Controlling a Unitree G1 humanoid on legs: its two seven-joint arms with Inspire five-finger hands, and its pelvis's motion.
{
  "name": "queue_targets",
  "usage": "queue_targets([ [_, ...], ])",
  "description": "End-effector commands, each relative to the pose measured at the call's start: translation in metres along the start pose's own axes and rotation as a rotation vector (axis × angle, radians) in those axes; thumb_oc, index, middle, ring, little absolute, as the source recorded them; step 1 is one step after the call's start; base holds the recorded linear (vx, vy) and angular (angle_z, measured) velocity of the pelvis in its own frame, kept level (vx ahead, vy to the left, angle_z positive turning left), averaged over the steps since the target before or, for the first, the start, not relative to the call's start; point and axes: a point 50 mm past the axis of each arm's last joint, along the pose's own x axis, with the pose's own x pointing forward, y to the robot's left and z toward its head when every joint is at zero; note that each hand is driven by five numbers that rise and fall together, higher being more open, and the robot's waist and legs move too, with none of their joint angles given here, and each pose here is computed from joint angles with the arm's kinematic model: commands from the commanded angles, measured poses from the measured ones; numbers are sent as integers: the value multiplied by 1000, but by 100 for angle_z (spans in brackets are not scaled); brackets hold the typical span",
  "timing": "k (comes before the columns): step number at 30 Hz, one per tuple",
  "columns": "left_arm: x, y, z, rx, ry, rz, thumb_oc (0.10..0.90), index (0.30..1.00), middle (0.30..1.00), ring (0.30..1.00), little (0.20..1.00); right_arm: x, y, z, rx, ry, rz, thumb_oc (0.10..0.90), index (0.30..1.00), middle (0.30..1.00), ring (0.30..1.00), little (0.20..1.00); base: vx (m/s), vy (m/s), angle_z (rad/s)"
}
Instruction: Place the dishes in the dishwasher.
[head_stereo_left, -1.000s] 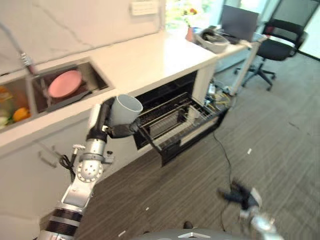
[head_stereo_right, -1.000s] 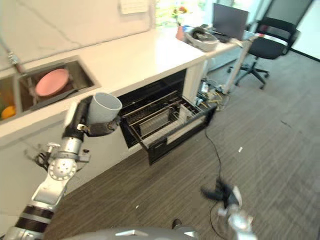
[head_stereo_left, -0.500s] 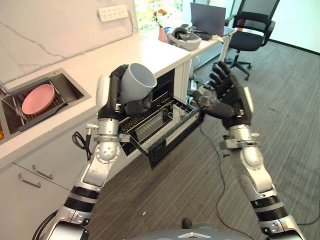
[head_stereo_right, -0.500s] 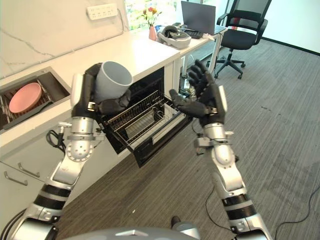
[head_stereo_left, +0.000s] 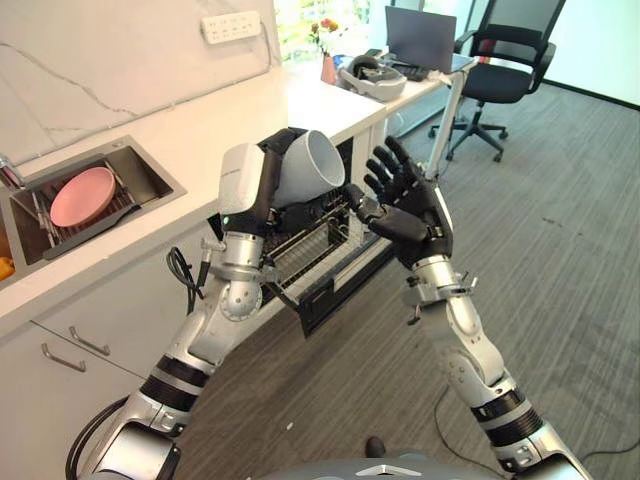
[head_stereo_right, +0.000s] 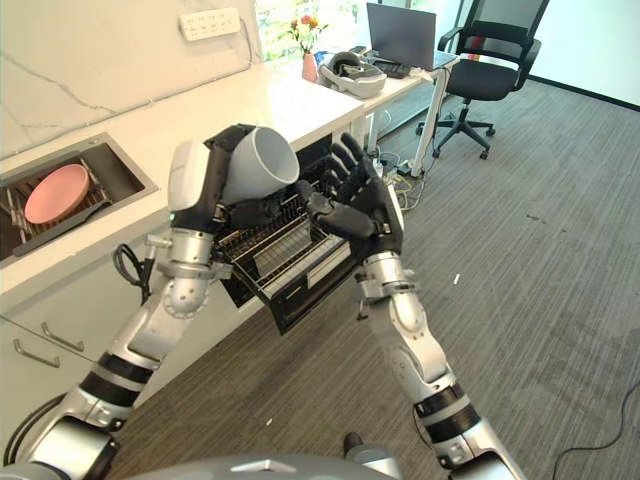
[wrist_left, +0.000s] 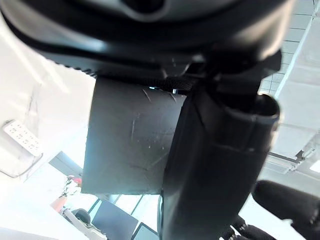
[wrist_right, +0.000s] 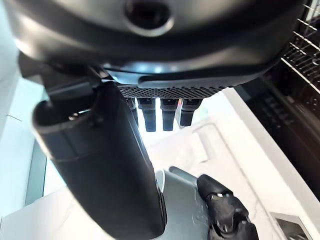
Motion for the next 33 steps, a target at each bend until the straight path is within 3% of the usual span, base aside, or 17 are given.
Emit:
queue_targets([
  [1, 43, 13, 34, 50, -253, 98, 400, 300, 300, 300, 300, 28, 49, 53, 79, -282, 240, 800, 900, 900, 900, 900, 0, 0, 0],
  [6, 41, 3, 42, 29, -284, 40, 400, 300, 300, 300, 300, 28, 64, 48, 61, -231, 331, 800, 900, 900, 900, 900, 0, 0, 0],
  [12, 36, -3, 48, 3, -297, 16, 400, 300, 300, 300, 300, 30, 66, 46, 57, -221, 317, 800, 900, 900, 900, 900, 0, 0, 0],
  [13, 28, -12, 45, -69, -234, -1, 400, 300, 300, 300, 300, 31, 72, 42, 94, -212, 317, 800, 900, 900, 900, 900, 0, 0, 0],
  [17, 20, -25, 41, -62, -205, -59, 400, 300, 300, 300, 300, 35, 85, 40, 92, -195, 346, 800, 900, 900, 900, 900, 0, 0, 0],
  [23, 23, -17, 44, -75, -228, -35, 400, 300, 300, 300, 300, 38, 95, 39, 89, -185, 390, 800, 900, 900, 900, 900, 0, 0, 0],
  [25, 14, -20, 50, -89, -260, -86, 400, 300, 300, 300, 300, 36, 101, 45, 88, -210, 423, 800, 900, 900, 900, 900, -15, -3, 6],
  [26, 1, -38, 64, -164, -280, -163, 400, 300, 300, 300, 300, 35, 106, 43, 83, -210, 445, 800, 900, 900, 900, 900, -12, -6, 9],
  [28, 2, -46, 60, -177, -236, -181, 400, 300, 300, 300, 300, 33, 103, 42, 144, -209, 413, 800, 900, 900, 900, 900, -19, -10, 7],
  [29, 7, -35, 53, -184, -209, -89, 400, 300, 300, 300, 300, 34, 97, 43, 173, -224, 382, 800, 900, 900, 900, 900, -22, -3, 4],
  [33, -4, -70, 77, -308, -192, -173, 400, 300, 300, 300, 300, 30, 111, 39, 326, -239, 398, 800, 900, 900, 900, 900, -15, -15, 7],
])
